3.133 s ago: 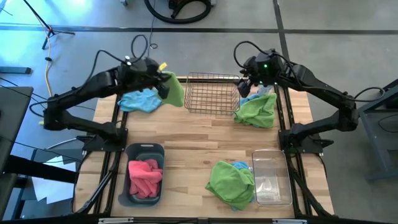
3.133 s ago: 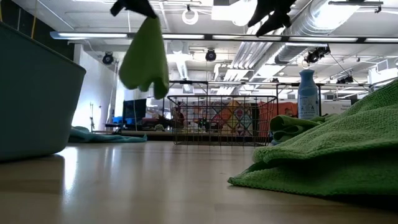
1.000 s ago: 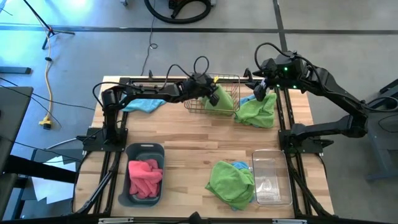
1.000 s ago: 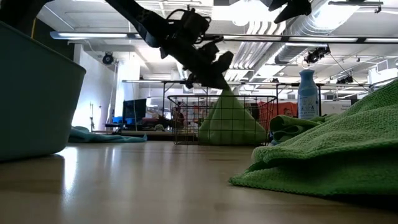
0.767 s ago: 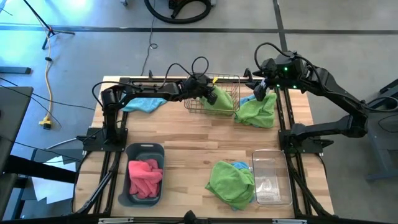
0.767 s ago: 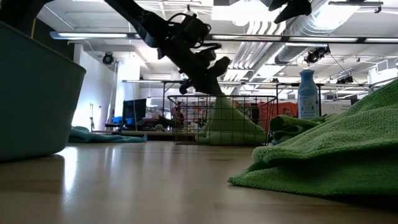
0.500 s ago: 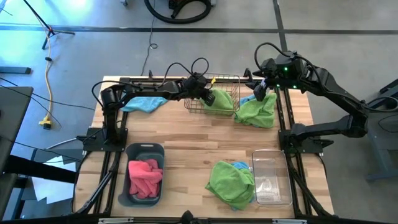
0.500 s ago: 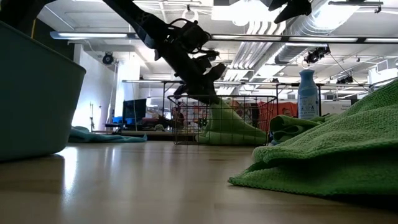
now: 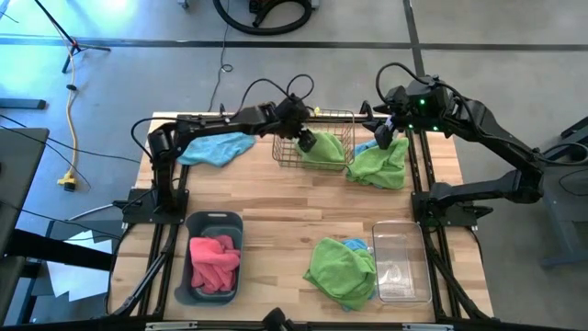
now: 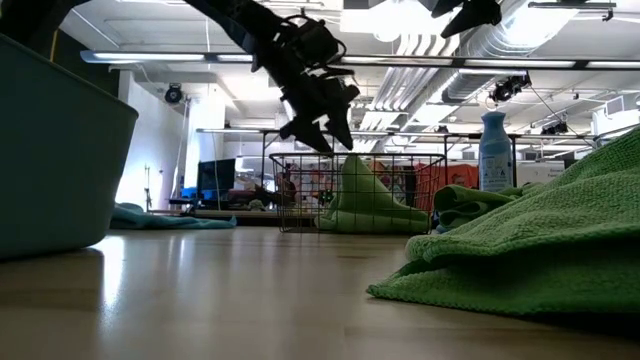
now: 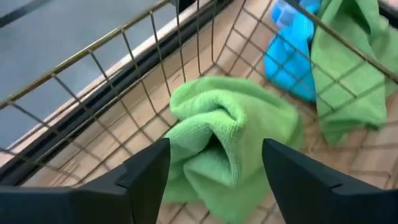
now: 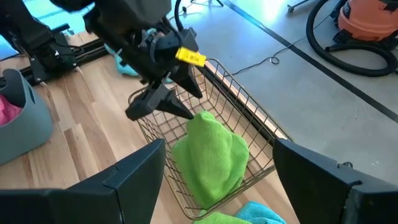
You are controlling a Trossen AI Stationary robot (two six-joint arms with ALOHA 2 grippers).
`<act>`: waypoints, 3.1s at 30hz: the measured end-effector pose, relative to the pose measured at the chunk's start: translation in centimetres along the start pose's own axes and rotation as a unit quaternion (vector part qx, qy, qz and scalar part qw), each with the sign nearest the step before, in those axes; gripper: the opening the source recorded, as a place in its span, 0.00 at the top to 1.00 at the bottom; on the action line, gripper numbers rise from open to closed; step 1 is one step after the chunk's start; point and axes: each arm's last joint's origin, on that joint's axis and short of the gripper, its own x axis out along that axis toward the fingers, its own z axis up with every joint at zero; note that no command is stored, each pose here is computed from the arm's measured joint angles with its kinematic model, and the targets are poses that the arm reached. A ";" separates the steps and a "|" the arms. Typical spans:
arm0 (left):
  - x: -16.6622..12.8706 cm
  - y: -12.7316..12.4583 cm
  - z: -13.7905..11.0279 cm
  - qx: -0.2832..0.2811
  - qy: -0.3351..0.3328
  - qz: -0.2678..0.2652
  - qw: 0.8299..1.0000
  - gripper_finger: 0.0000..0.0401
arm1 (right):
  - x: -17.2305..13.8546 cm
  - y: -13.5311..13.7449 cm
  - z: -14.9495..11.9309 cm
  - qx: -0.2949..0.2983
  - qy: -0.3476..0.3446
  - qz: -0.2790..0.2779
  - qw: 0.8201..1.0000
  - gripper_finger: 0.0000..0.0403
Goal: Sort microfiber towel by color & place in baskets
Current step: Put the top green towel into the wire basket
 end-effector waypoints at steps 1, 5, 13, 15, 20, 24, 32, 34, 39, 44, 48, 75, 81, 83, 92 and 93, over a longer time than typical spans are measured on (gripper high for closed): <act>-0.3 0.1 0.3 0.005 0.009 -0.002 1.000 0.39 | 0.0 0.0 0.0 0.005 0.002 -0.002 1.000 0.27; -1.8 0.2 0.9 0.033 0.050 -0.024 0.998 0.39 | 0.1 -0.3 -0.4 0.035 0.019 -0.045 0.998 0.27; -7.2 -0.2 1.5 0.040 0.021 -0.027 0.999 0.39 | 1.0 -0.6 -1.9 0.065 0.114 -0.091 0.987 0.27; -8.9 0.0 1.5 0.038 -0.013 -0.026 0.999 0.39 | 1.2 -0.6 -2.1 0.064 0.126 -0.092 0.986 0.27; -12.8 1.4 0.7 0.010 -0.095 -0.017 0.995 0.39 | 1.3 -0.5 -2.1 0.071 0.132 -0.089 0.985 0.27; -15.1 2.7 -1.5 -0.019 -0.127 -0.017 0.992 0.39 | 1.2 -0.5 -2.2 0.080 0.130 -0.088 0.984 0.27; -18.9 4.0 -6.2 -0.083 -0.193 -0.047 0.977 0.39 | 1.2 -0.6 -2.1 0.118 0.124 -0.103 0.980 0.27; -19.8 4.0 -6.8 -0.088 -0.215 -0.061 0.971 0.39 | 1.2 -0.7 -2.1 0.132 0.119 -0.115 0.977 0.27; -22.4 3.8 -7.3 -0.048 -0.277 -0.080 0.956 0.39 | 1.3 -0.7 -1.8 0.151 0.096 -0.124 0.976 0.27; -24.7 3.9 -7.4 -0.015 -0.353 -0.084 0.932 0.39 | 1.4 -0.7 -1.6 0.154 0.086 -0.121 0.977 0.27; -25.4 4.1 -8.0 -0.019 -0.387 -0.087 0.918 0.39 | 1.4 -0.7 -1.5 0.158 0.082 -0.120 0.977 0.27; -24.0 4.0 -9.6 -0.035 -0.423 -0.125 0.897 0.39 | 5.2 -3.0 -12.1 0.375 0.152 -0.256 0.878 0.27; -24.0 4.0 -9.6 -0.036 -0.422 -0.125 0.897 0.39 | 7.4 -3.2 -15.2 0.406 0.163 -0.277 0.856 0.27; -24.0 4.0 -9.6 -0.036 -0.422 -0.125 0.897 0.39 | 8.1 -3.3 -16.4 0.416 0.161 -0.291 0.846 0.27; -24.0 4.0 -9.6 -0.036 -0.422 -0.124 0.897 0.39 | 10.5 -3.7 -20.8 0.469 0.142 -0.310 0.815 0.27; -24.0 4.0 -9.6 -0.037 -0.422 -0.124 0.897 0.39 | 10.6 -3.7 -21.0 0.471 0.141 -0.311 0.813 0.27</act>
